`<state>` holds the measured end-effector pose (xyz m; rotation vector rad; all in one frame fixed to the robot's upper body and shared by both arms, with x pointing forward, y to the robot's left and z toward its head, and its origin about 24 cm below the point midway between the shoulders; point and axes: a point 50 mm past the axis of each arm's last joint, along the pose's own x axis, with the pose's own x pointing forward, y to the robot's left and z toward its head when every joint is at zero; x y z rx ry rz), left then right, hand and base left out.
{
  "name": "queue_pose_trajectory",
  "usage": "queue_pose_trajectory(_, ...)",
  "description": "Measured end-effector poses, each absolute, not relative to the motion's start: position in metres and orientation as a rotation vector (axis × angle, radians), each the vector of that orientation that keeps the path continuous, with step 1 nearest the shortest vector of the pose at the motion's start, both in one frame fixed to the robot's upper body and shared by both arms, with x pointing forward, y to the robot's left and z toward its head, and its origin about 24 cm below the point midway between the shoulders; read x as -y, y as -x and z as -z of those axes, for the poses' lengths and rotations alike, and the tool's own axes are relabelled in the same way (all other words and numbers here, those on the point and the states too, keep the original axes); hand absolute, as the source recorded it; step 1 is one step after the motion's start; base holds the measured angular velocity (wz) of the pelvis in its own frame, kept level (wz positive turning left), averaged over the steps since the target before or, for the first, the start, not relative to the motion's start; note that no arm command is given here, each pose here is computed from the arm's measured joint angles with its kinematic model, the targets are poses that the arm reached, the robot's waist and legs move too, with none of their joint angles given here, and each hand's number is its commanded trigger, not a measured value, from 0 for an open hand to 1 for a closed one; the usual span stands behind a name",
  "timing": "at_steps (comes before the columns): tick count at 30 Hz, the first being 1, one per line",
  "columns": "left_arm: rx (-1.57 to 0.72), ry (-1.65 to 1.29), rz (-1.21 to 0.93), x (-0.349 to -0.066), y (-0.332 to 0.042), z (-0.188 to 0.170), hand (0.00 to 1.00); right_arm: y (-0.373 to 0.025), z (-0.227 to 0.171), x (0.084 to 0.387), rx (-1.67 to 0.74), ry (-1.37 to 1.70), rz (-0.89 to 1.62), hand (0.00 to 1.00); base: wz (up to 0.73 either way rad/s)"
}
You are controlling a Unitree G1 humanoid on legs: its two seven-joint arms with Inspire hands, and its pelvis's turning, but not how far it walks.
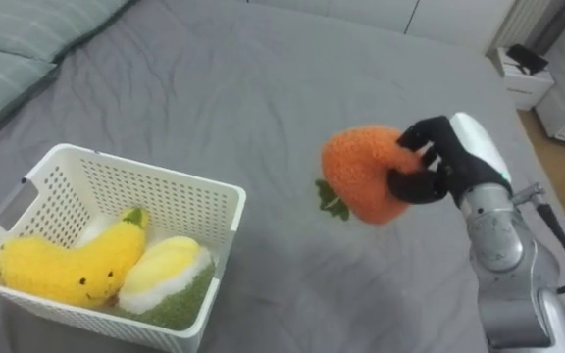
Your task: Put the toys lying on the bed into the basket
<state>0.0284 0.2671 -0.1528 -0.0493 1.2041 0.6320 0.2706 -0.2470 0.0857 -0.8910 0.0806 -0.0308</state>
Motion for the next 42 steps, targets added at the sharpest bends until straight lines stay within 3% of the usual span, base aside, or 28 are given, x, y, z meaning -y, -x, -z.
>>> queue_pose_trajectory(11, -1.217, 0.019, -0.618, -0.268, -0.022, 0.152, 0.0, -0.287, -0.128, 0.218, 0.107, 0.964, 0.018, 1.0, 0.0)
queue_pose_trajectory(22, -1.211, 0.025, -0.598, -0.265, -0.031, 0.154, 0.0, -0.3, -0.174, 0.147, 0.342, 0.978, -0.193, 1.0, 0.08)
queue_pose_trajectory(31, -1.232, 0.025, -0.547, -0.255, -0.04, 0.157, 0.0, -0.298, -0.162, 0.097, 0.342, 1.013, -0.435, 1.0, 0.17)
queue_pose_trajectory(40, -1.234, 0.009, -0.552, -0.259, -0.046, 0.156, 0.0, -0.302, -0.116, 0.079, 0.161, 1.029, -0.588, 1.0, 0.16)
queue_pose_trajectory(41, -1.235, 0.006, -0.549, -0.259, -0.047, 0.155, 0.0, -0.303, -0.113, 0.08, 0.143, 1.028, -0.591, 0.98, 0.2)
queue_pose_trajectory(42, -1.233, -0.006, -0.54, -0.259, -0.049, 0.155, 0.0, -0.306, -0.107, 0.082, 0.111, 1.036, -0.589, 0.75, 0.14)
